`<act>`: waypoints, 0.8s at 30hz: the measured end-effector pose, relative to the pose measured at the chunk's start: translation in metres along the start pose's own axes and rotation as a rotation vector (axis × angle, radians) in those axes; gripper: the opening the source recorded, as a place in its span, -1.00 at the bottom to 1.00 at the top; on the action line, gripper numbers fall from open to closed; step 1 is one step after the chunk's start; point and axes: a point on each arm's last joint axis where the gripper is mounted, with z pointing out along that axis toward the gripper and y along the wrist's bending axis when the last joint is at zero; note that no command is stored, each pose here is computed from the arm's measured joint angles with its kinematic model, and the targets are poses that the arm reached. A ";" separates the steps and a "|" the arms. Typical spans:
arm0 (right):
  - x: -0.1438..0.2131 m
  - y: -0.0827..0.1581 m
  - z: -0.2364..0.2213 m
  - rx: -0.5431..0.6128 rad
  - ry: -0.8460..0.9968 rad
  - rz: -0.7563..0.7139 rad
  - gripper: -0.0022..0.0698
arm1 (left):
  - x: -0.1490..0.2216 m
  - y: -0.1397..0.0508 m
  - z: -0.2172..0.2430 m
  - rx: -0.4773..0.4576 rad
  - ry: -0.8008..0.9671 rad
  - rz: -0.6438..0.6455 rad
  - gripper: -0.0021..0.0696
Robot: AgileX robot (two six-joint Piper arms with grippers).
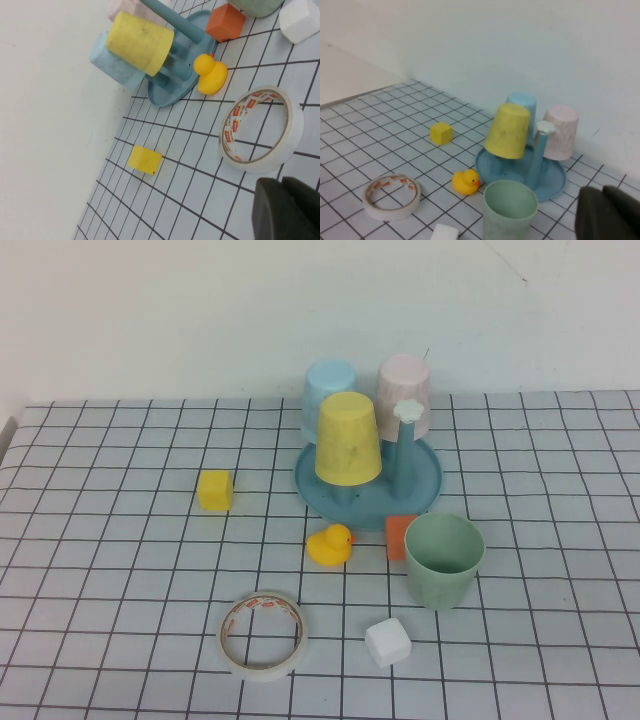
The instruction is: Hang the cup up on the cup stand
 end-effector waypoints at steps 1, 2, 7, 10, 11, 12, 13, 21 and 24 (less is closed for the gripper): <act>0.005 0.000 -0.003 0.003 -0.011 -0.004 -0.94 | 0.000 0.000 0.000 0.000 0.000 0.000 -0.95; 0.010 0.001 -0.006 0.003 -0.018 -0.003 -0.94 | 0.000 0.000 0.000 0.000 0.000 0.000 -0.95; 0.057 0.007 -0.006 0.008 0.049 0.028 -0.94 | 0.000 0.000 0.000 0.000 0.000 0.000 -0.95; 0.079 0.005 -0.006 0.087 0.109 0.064 -0.94 | 0.000 0.000 0.000 0.001 -0.001 0.000 -0.95; 0.083 0.003 -0.006 0.121 0.125 0.073 -0.94 | 0.000 0.000 0.000 0.002 -0.002 0.000 -0.95; 0.089 -0.002 -0.009 0.222 0.144 0.100 -0.94 | -0.001 -0.001 0.000 0.009 -0.008 0.002 -0.95; 0.090 -0.005 -0.010 0.277 0.148 0.111 -0.94 | -0.001 -0.001 0.000 0.012 -0.011 0.002 -0.95; 0.091 -0.014 -0.030 0.624 0.080 0.110 -0.94 | -0.002 -0.002 0.000 0.027 -0.025 0.002 -0.95; 0.102 -0.015 -0.030 0.682 0.108 0.122 -0.94 | -0.002 -0.003 0.000 0.029 -0.027 0.002 -0.95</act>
